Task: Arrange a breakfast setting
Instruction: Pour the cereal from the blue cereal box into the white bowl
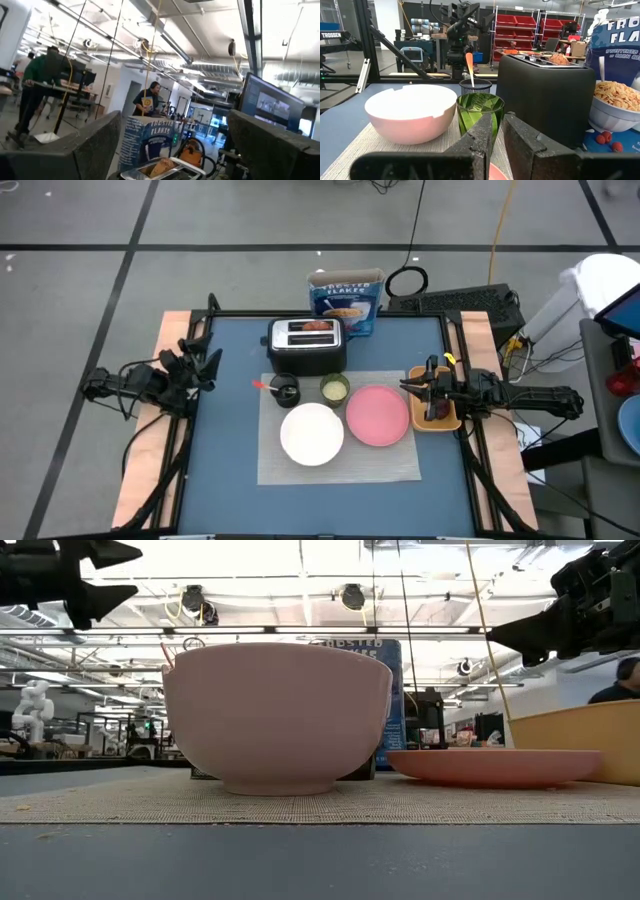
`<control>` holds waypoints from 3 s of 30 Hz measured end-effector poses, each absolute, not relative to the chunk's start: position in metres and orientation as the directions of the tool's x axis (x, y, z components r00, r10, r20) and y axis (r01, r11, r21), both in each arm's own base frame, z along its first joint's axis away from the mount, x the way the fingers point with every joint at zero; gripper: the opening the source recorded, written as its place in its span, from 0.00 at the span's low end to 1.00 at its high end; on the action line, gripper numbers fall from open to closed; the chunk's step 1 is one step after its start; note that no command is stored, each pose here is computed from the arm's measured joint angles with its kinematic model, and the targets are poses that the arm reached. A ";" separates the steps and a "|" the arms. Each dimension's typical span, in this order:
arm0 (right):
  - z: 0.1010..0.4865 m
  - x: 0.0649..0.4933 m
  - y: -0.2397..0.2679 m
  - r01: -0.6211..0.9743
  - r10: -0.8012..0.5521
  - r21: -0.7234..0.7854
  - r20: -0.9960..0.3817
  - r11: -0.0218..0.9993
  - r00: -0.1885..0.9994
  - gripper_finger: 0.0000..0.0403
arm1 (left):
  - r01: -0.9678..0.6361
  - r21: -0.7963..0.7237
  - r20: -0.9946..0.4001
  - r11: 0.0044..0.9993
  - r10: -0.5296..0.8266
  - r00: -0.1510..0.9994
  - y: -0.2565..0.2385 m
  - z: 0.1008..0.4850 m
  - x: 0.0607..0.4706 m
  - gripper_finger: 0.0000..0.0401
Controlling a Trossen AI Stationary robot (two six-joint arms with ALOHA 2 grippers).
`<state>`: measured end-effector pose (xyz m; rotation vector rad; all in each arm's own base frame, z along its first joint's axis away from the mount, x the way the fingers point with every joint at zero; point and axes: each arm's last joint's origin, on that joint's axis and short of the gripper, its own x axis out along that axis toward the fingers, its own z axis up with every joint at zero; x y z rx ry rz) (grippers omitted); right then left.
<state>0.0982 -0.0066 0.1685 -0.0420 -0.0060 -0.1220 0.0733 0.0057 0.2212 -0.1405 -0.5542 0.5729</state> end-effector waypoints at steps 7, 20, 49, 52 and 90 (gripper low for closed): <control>0.169 0.098 -0.007 0.122 -0.122 -0.041 0.009 0.992 0.993 0.10 | -0.443 -0.317 0.411 0.838 0.543 0.733 0.004 0.224 0.082 0.92; 0.170 0.098 -0.007 0.126 -0.125 -0.040 0.026 0.991 0.992 0.10 | -0.636 -0.146 0.272 0.758 0.648 0.711 0.014 0.303 0.131 0.92; 0.171 0.098 -0.007 0.123 -0.122 -0.040 0.031 0.992 0.992 0.10 | -0.579 0.063 -0.325 0.813 0.566 0.758 0.208 0.282 0.228 0.92; 0.171 0.098 -0.007 0.123 -0.122 -0.040 0.031 0.992 0.992 0.10 | -0.552 0.049 -0.312 0.832 0.538 0.783 0.221 0.272 0.232 0.92; 0.171 0.098 -0.007 0.122 -0.121 -0.037 0.030 0.992 0.992 0.10 | -0.343 -0.061 -0.250 0.937 0.318 0.915 0.266 0.243 0.324 0.92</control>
